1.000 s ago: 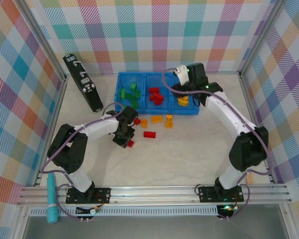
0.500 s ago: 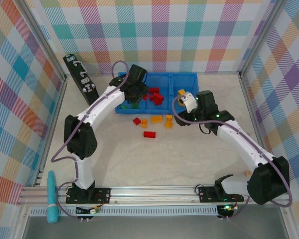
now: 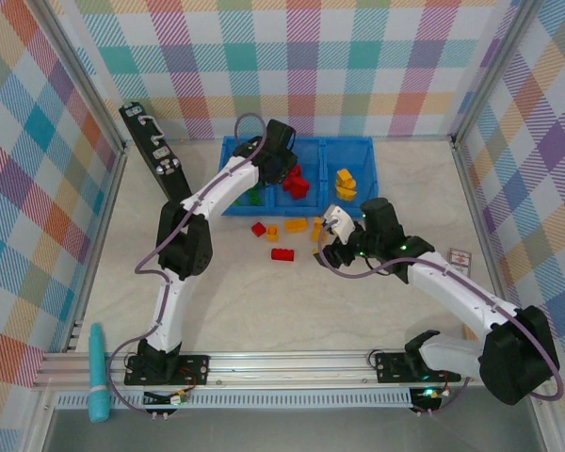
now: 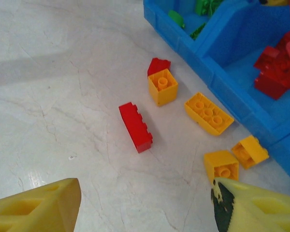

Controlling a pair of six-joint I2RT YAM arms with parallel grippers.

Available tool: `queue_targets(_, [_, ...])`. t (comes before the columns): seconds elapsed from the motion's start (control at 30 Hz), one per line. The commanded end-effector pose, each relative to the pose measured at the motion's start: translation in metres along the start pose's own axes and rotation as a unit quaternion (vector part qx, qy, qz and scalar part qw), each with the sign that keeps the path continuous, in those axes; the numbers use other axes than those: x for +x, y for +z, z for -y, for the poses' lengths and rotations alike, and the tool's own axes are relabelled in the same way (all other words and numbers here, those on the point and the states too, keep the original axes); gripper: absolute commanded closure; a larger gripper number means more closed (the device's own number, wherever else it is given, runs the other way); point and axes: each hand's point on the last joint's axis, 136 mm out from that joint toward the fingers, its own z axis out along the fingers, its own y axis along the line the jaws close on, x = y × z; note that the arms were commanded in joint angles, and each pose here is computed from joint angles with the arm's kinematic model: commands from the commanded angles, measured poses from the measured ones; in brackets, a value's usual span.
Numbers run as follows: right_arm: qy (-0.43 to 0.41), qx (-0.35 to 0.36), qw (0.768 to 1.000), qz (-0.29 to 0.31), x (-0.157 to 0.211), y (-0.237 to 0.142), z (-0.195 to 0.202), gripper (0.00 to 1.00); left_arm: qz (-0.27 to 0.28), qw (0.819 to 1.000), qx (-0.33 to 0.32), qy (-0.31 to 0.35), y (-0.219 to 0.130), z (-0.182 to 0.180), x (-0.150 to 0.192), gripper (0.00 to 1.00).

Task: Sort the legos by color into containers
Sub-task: Place the lego in the container, then pick up the lego from the center of the table.

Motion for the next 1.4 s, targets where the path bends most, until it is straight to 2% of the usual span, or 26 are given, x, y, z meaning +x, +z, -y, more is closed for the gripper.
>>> queue_targets(0.0, [-0.024, -0.027, 0.999, 0.029, -0.007, 0.01, -0.007, 0.27, -0.002, 1.0, 0.013, 0.007, 0.002, 0.009, -0.004, 0.64])
queue_targets(0.2, [-0.031, -0.053, 0.998, 0.019, -0.007, 0.03, -0.009, 0.27, -0.016, 0.999, 0.031, 0.015, 0.008, 0.017, -0.001, 0.49])
queue_targets(0.27, [-0.042, -0.058, 0.997, 0.013, -0.005, 0.036, -0.012, 0.26, -0.01, 0.999, 0.046, 0.026, 0.0, 0.026, -0.005, 0.4])
queue_targets(0.33, [-0.055, -0.062, 0.996, 0.007, -0.002, 0.043, -0.014, 0.25, 0.004, 0.997, 0.067, 0.042, -0.013, 0.039, -0.013, 0.37])
queue_targets(0.43, [-0.08, -0.074, 0.994, -0.006, 0.003, 0.054, -0.02, 0.24, 0.028, 0.991, 0.112, 0.067, -0.045, 0.065, -0.027, 0.36])
queue_targets(0.57, [-0.109, -0.087, 0.99, -0.023, 0.008, 0.071, -0.025, 0.22, 0.059, 0.976, 0.18, 0.105, -0.105, 0.101, -0.047, 0.32])
queue_targets(0.73, [-0.142, -0.116, 0.982, -0.045, 0.011, 0.094, -0.034, 0.21, 0.104, 0.954, 0.226, 0.168, -0.188, 0.117, -0.074, 0.29])
queue_targets(0.87, [-0.164, -0.133, 0.975, -0.061, 0.013, 0.111, -0.04, 0.2, 0.16, 0.939, 0.23, 0.201, -0.249, 0.096, -0.104, 0.27])
queue_targets(1.1, [-0.192, -0.16, 0.962, -0.105, 0.03, 0.14, -0.044, 0.2, 0.263, 0.918, 0.216, 0.204, -0.346, 0.016, -0.149, 0.23])
queue_targets(1.2, [-0.201, -0.157, 0.958, -0.131, 0.043, 0.149, -0.041, 0.21, 0.3, 0.905, 0.19, 0.232, -0.38, -0.012, -0.153, 0.2])
queue_targets(1.37, [-0.217, -0.131, 0.948, -0.193, 0.068, 0.164, -0.028, 0.29, 0.328, 0.884, 0.154, 0.296, -0.415, -0.042, -0.144, 0.15])
